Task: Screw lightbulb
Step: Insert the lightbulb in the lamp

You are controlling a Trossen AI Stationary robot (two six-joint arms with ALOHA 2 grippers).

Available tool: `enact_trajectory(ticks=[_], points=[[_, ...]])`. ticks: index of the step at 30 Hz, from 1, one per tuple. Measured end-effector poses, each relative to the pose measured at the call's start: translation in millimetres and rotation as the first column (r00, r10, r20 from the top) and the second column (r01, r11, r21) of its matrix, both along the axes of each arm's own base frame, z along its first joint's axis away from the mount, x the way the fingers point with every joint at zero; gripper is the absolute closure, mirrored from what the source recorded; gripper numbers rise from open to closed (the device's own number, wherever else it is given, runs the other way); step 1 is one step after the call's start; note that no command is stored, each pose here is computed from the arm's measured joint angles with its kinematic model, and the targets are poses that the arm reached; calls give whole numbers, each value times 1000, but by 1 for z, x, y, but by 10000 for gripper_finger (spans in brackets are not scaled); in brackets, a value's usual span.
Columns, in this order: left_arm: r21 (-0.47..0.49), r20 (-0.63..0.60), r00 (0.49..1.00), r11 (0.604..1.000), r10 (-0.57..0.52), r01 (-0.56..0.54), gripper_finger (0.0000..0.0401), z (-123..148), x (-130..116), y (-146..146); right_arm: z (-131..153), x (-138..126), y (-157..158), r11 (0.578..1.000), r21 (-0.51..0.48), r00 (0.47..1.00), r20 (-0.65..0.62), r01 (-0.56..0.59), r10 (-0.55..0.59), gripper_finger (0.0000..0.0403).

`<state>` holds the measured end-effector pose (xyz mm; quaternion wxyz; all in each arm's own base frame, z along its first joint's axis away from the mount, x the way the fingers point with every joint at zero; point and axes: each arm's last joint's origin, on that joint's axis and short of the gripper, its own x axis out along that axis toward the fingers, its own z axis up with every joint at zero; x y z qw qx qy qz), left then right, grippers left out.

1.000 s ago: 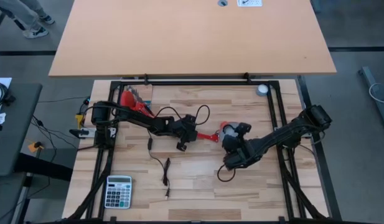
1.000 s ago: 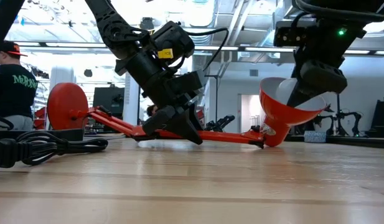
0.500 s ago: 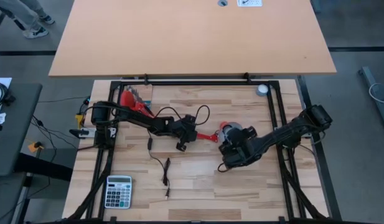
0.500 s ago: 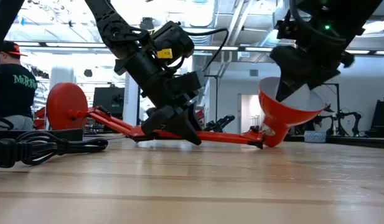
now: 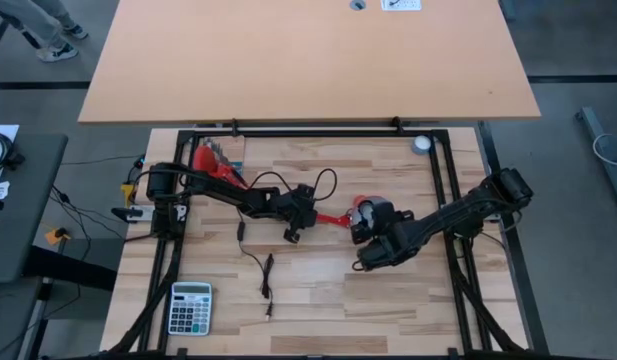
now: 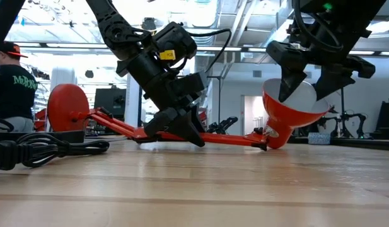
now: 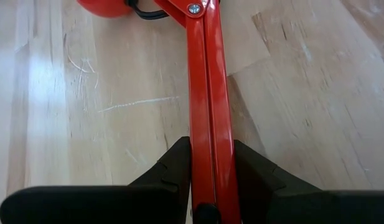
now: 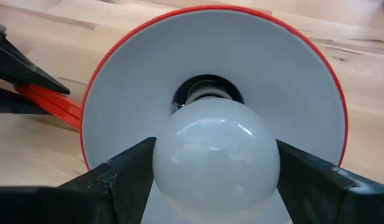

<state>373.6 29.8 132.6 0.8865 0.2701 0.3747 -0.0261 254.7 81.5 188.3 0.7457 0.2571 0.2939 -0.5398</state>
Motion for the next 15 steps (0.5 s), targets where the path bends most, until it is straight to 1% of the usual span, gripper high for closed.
enact_trajectory(ticks=[3,6,9,11,13,15], points=[[-6,3,1000,1000,-1,1,319,0,0,0,6,-1,0,1000,3,999,-52,-6,6,96],[-9,9,1000,1000,-5,5,319,1,1,0,14,-1,2,997,-12,988,-133,-76,74,96],[-10,11,1000,1000,-8,8,319,1,1,-1,23,2,3,983,-18,960,-222,-180,172,96],[-9,12,1000,1000,-7,7,319,1,1,-1,26,5,2,971,3,934,-275,-238,229,96],[-10,8,1000,1000,-6,7,319,1,1,-1,28,7,0,964,34,916,-303,-264,262,90],[-9,7,1000,1000,-5,5,319,1,1,-1,28,8,-2,961,43,908,-318,-272,272,80]])
